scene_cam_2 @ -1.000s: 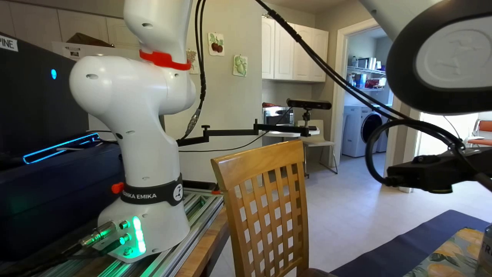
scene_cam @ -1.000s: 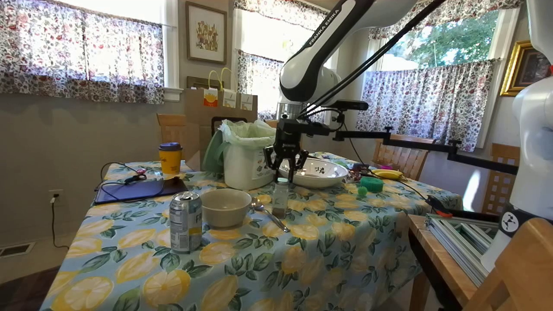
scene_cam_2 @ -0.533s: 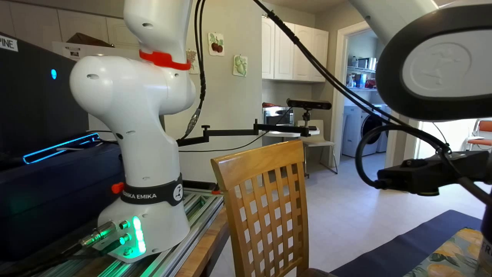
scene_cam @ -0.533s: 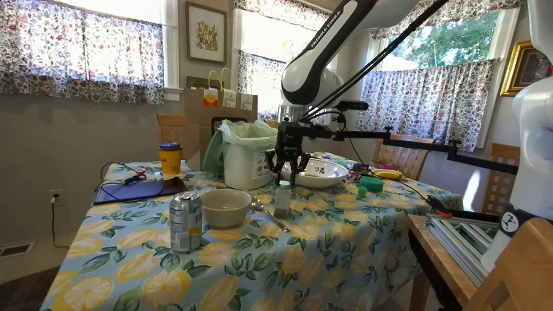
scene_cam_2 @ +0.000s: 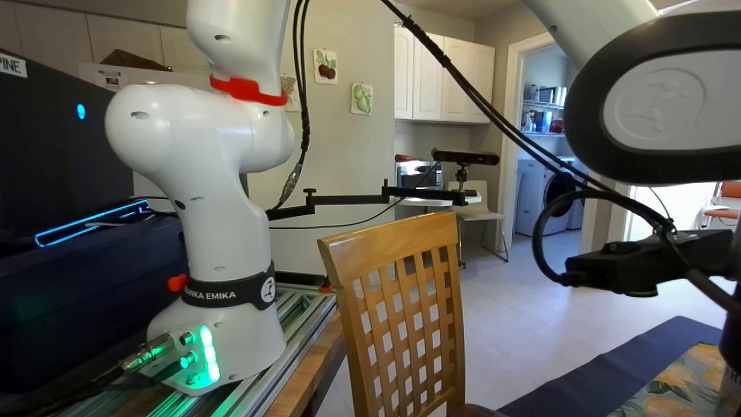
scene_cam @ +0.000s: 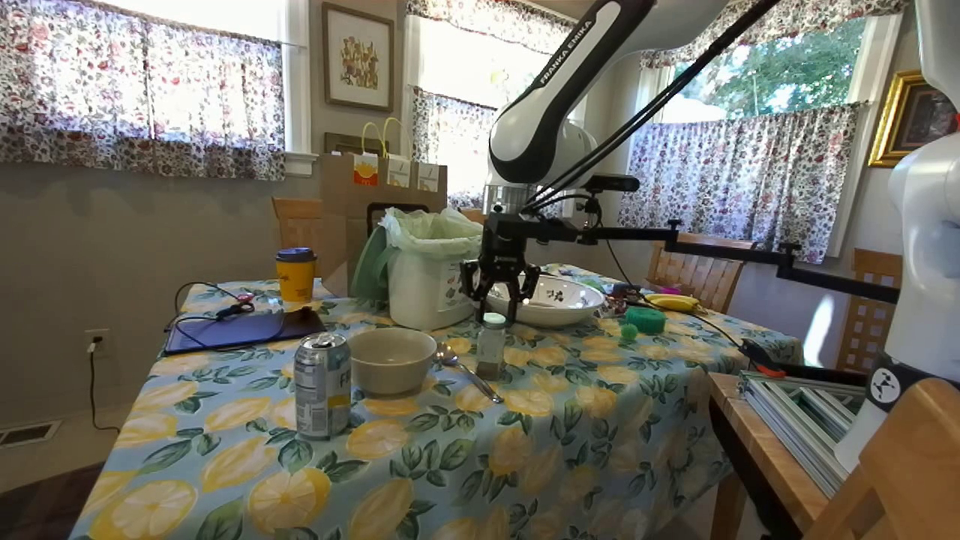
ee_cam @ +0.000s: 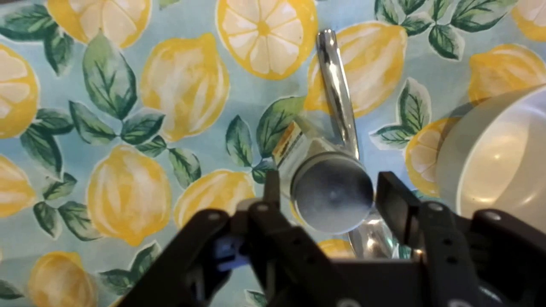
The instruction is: Put the lid on the bottle
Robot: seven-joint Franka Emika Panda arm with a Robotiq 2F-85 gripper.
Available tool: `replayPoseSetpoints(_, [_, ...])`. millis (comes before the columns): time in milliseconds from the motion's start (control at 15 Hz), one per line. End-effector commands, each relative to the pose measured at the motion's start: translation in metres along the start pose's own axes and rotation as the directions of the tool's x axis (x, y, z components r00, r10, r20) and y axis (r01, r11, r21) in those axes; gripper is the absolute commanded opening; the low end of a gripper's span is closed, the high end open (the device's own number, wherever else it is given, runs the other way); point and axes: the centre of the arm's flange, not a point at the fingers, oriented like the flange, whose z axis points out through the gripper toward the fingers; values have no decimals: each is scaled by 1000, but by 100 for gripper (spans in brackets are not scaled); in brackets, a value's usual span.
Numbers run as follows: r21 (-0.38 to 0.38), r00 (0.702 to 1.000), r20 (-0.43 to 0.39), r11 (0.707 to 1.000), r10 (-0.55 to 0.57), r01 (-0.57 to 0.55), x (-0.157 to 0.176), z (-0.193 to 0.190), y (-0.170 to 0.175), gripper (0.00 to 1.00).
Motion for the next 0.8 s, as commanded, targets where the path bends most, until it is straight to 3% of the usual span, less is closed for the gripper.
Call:
replayPoseSetpoints(0, [-4, 1000, 8, 1000, -8, 8, -7, 1, 6, 92])
replayPoseSetpoints(133, [17, 1000, 13, 1000, -4, 4, -7, -11, 6, 100])
replayPoseSetpoints(267, [44, 1000, 23, 999, -1, 0, -11, -38, 4, 100])
replayPoseSetpoints(733, [111, 983, 178, 993, -48, 28, -46, -173, 25, 100])
